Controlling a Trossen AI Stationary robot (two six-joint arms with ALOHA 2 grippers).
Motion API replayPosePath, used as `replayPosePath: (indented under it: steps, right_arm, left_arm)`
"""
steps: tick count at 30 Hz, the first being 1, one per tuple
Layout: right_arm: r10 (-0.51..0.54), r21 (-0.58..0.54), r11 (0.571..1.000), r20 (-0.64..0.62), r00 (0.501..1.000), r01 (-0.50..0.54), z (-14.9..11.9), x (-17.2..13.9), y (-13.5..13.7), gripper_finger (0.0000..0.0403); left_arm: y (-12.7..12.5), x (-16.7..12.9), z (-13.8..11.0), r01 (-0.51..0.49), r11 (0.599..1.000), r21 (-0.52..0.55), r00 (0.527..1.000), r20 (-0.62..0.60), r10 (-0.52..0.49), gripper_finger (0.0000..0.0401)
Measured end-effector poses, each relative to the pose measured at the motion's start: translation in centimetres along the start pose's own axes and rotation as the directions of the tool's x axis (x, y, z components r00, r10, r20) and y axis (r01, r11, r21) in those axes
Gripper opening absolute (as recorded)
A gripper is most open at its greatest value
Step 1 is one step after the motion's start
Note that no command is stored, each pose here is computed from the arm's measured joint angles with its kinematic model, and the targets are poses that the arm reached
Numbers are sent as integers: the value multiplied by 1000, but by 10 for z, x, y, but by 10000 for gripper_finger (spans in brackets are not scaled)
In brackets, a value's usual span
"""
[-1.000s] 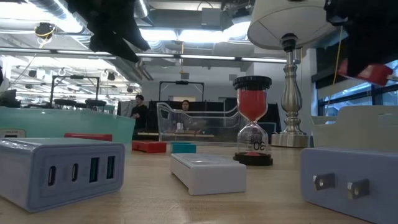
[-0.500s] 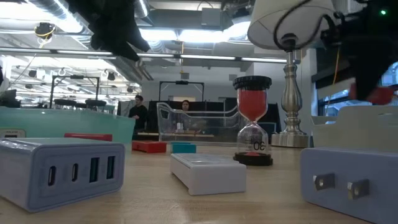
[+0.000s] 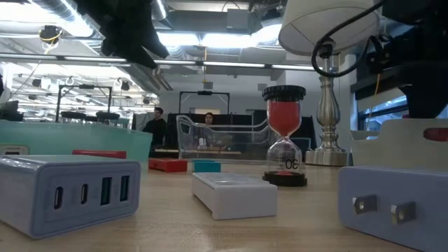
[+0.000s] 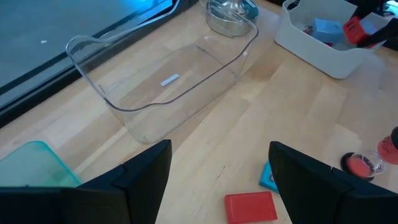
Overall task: Pick & Place Office items
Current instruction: Put the bottom right red charger adapter into the gray bin, then put the right blue charger adapter into the gray bin
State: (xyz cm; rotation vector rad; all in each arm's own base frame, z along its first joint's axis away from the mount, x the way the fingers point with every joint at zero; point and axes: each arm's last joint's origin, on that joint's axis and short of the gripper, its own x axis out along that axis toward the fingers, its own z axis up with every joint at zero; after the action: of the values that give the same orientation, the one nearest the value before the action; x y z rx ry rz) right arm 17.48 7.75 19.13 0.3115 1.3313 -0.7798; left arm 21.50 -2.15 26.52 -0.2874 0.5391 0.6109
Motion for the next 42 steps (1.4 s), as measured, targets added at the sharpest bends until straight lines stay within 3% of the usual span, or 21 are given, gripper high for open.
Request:
replayPosePath:
  steps: [18, 31, 39, 42]
  right_arm:
    - [18, -27, 999, 27, 999, -17, -1, 5, 1, 228]
    - [16, -6, 1000, 28, 999, -16, -1, 5, 1, 283]
    - [-101, -11, 995, 44, 994, 101, 9, -30, -8, 288]
    - [-61, 14, 998, 108, 992, 59, 19, -49, -5, 288]
  left_arm:
    - [0, 0, 0, 0, 1000, -19, 1000, 0, 0, 266]
    - [0, 0, 0, 0, 1000, -18, 1000, 0, 0, 266]
    - [0, 0, 0, 0, 1000, -19, 1000, 0, 0, 266]
    - [0, 0, 0, 0, 1000, -19, 1000, 0, 0, 266]
